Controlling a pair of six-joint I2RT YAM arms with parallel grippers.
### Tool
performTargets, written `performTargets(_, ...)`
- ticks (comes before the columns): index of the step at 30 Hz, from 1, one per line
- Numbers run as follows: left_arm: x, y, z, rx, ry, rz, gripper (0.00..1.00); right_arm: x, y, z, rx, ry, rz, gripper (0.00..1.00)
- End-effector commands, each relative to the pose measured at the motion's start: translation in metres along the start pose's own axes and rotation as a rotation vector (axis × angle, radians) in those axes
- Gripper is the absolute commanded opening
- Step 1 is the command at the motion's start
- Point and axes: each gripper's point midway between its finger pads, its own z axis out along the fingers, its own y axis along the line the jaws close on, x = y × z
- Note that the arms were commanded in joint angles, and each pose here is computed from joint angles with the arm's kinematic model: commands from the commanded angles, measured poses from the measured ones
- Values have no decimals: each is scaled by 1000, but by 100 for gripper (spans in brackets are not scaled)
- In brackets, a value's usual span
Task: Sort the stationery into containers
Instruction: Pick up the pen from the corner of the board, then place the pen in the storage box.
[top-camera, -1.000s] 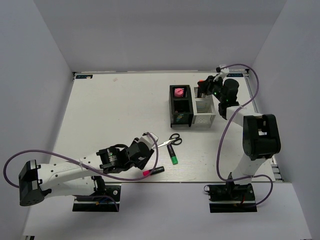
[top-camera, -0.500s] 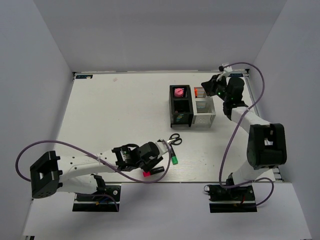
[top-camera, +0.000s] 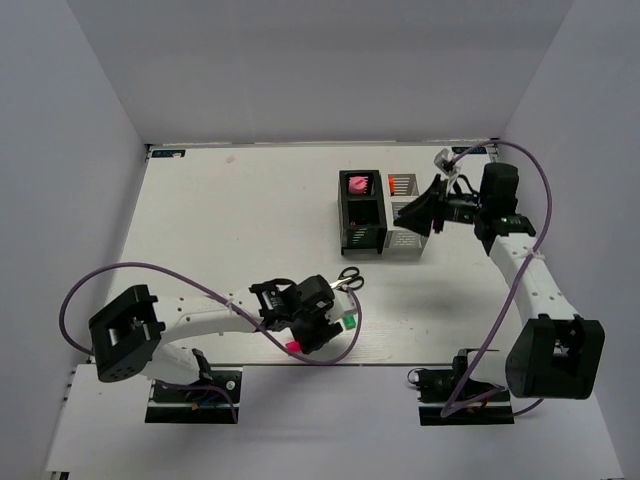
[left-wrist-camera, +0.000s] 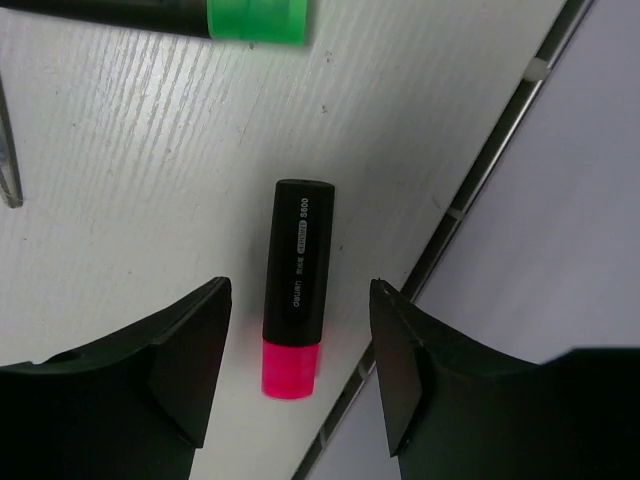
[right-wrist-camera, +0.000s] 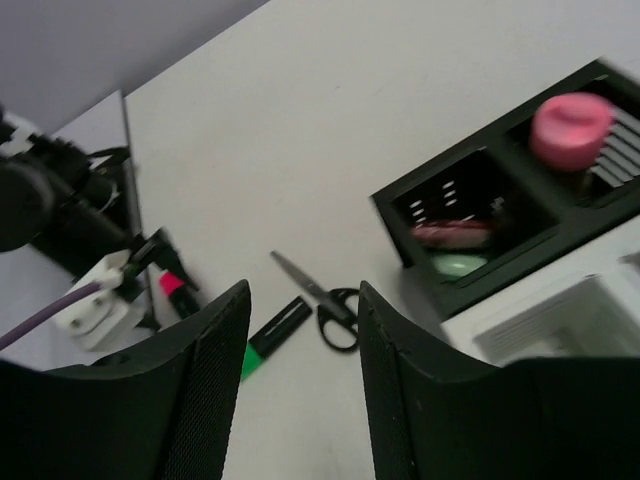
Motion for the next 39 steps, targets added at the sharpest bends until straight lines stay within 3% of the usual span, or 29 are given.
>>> performTargets(1, -9, 3, 2, 22, -27, 15, 68, 29, 38, -9, -147, 30, 31, 50)
performTargets(13, 8, 18, 29, -124, 38, 41, 60, 48, 62, -31, -138, 10, 35, 53)
performTargets(19, 24, 17, 37, -125, 85, 43, 41, 46, 58, -35, -128, -8, 59, 53)
performTargets(20, 29, 18, 38, -131, 100, 43, 31, 45, 58, -37, -125, -14, 56, 53)
performTargets(22, 30, 20, 40, -139, 108, 44, 22, 45, 58, -39, -118, -19, 59, 53)
performTargets(24, 26, 19, 39, -143, 92, 6, 14, 48, 56, -41, -108, -20, 63, 60)
performTargets(25, 18, 20, 33, -147, 64, -5, 12, 49, 58, -43, -101, -17, 70, 72)
performTargets(26, 1, 21, 27, -152, 21, -14, 11, 54, 49, -43, -41, 6, 54, 90)
performTargets(28, -33, 24, 6, -149, -75, -36, 7, 56, 48, -47, 13, 21, 38, 90)
performTargets(29, -67, 24, -9, -145, -159, -41, 4, 65, 30, -50, 125, 62, 43, 90)
performTargets(30, -81, 25, -18, -140, -202, -42, 0, 65, 28, -53, 159, 70, 33, 87)
performTargets(31, -109, 30, -38, -148, -287, -54, 0, 68, 24, -55, 192, 81, 30, 66)
performTargets(32, -138, 33, -52, -153, -381, -55, 0, 74, 3, -65, 324, 127, 25, 24)
performTargets(33, -152, 36, -61, -155, -426, -43, 0, 76, 0, -67, 353, 130, 48, 0)
performTargets(34, -185, 42, -79, -167, -537, -50, 0, 81, -9, -74, 420, 138, 70, 0)
performTargets(36, -215, 53, -93, -184, -619, -61, 0, 81, -15, -80, 484, 128, 76, 0)
performTargets(37, -233, 62, -108, -198, -676, -71, 0, 90, -21, -84, 532, 141, 96, 15)
performTargets(38, -252, 73, -105, -218, -731, -79, 0, 90, -26, -91, 586, 147, 92, 44)
performTargets(39, -262, 79, -106, -226, -764, -85, 0, 91, -28, -94, 617, 144, 110, 86)
